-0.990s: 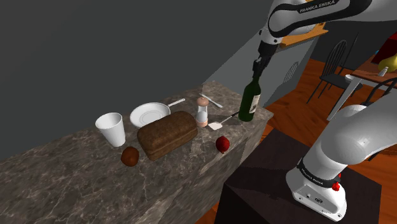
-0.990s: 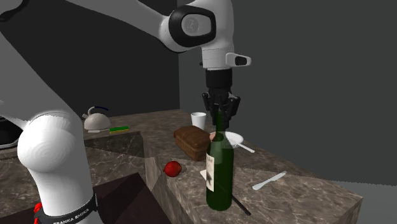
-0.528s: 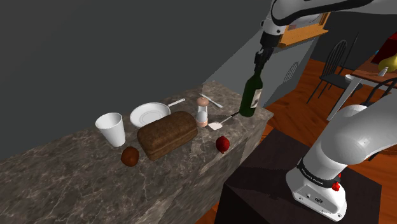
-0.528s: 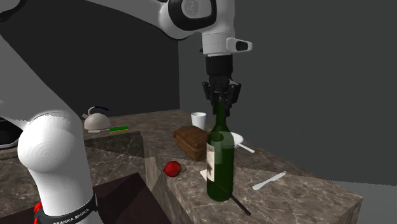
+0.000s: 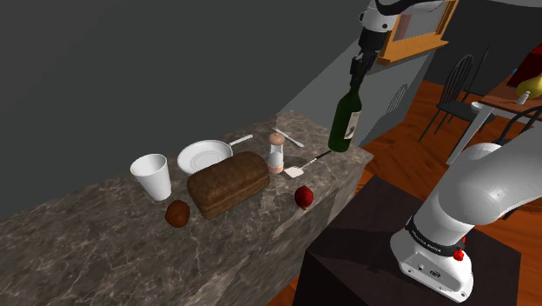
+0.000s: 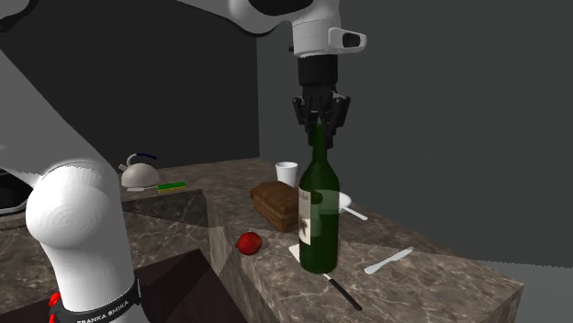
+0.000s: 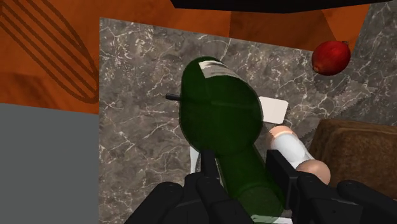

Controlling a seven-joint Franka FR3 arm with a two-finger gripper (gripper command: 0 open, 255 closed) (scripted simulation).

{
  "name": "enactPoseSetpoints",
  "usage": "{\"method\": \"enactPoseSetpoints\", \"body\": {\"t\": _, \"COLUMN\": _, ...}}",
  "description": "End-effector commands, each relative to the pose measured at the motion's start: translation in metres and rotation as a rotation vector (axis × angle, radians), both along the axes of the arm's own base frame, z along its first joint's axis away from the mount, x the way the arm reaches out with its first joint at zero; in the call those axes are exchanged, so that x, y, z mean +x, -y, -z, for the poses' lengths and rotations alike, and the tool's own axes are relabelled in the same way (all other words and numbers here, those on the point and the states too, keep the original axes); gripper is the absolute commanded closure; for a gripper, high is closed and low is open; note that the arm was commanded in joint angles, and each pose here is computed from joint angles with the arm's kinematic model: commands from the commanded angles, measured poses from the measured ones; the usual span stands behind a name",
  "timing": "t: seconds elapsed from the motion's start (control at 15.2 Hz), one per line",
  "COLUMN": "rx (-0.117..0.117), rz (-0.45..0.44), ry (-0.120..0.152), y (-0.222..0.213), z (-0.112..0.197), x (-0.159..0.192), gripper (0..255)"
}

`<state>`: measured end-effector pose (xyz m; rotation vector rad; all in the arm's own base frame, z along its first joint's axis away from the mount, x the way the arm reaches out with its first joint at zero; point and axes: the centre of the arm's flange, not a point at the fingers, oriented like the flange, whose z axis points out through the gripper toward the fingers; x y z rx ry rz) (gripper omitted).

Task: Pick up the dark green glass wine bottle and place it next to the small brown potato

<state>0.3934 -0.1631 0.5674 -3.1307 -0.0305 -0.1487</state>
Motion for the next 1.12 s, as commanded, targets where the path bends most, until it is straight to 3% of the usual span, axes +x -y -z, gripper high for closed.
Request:
{"method": "enactPoseSetpoints", "body": {"t": 0.0, "rx": 0.000, "rz": 0.000, "ry": 0.000, "y": -0.001, "z": -0.011, "x": -0.001, "gripper": 255}}
{"method": "enactPoseSetpoints", "body": {"t": 1.06, "rx": 0.000, "rz": 0.000, "ry": 0.000, "y": -0.001, "z": -0.095, "x": -0.001, "gripper": 255}}
